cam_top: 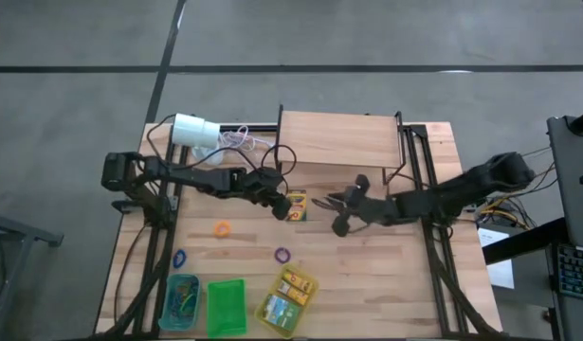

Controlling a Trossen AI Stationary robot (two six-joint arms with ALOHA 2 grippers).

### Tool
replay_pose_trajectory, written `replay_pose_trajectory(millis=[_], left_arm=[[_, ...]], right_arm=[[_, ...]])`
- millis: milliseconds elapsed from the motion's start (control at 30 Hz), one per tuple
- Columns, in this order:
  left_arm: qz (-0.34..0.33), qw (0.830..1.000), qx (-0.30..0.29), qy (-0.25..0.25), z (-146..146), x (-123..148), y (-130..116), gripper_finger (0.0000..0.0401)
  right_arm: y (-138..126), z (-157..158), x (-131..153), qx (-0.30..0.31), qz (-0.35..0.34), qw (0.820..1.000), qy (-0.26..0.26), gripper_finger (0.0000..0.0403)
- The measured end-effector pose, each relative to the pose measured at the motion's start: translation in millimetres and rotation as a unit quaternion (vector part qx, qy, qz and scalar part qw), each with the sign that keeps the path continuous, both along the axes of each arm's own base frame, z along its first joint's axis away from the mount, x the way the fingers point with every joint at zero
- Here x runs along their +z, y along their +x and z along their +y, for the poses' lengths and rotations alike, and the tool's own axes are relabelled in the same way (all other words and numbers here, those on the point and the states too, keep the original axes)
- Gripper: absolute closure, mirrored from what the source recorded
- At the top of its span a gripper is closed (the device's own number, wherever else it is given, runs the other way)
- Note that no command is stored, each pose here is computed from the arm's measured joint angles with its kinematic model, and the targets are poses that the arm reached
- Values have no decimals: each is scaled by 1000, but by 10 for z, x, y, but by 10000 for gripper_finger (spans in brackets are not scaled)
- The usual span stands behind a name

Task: Pick & Place Office Desk Supplies
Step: Put the crayon box into the yellow bin

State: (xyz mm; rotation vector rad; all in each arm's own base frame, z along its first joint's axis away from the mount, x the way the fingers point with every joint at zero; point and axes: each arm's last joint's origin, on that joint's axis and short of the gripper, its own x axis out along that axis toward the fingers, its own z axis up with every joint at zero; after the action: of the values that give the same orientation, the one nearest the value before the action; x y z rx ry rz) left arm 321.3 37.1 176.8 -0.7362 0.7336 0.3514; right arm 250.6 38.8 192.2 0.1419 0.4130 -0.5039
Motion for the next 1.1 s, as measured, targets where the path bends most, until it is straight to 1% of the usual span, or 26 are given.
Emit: replay_pose_trajectory(millis=[100,233,300,400,567,633,733,800,933,1100], left_arm=[[7,1000,22,-18,15,-134,-86,240],[27,996,67,-57,47,-349,-252,240],[30,992,91,-81,77,-404,-302,240],[29,990,106,-92,102,-426,-324,240],[7,990,103,-92,106,-398,-293,240],[-7,991,102,-91,110,-380,-274,240],[-9,991,103,-90,116,-378,-273,240],[-9,990,104,-90,116,-379,-274,240],[-8,991,104,-89,116,-380,-274,240],[-8,990,109,-84,120,-379,-275,240]], right_arm=[[171,-131,-162,7,-8,1000,24,351],[352,-308,-361,89,-3,994,69,351],[421,-393,-429,109,-12,990,87,351],[490,-510,-495,101,-17,990,94,351],[587,-678,-685,78,15,993,89,351],[642,-715,-773,78,29,992,91,351],[719,-735,-871,79,44,992,91,351],[767,-736,-896,80,45,992,91,351],[777,-732,-898,82,49,991,93,351],[772,-700,-835,110,38,987,111,351]])
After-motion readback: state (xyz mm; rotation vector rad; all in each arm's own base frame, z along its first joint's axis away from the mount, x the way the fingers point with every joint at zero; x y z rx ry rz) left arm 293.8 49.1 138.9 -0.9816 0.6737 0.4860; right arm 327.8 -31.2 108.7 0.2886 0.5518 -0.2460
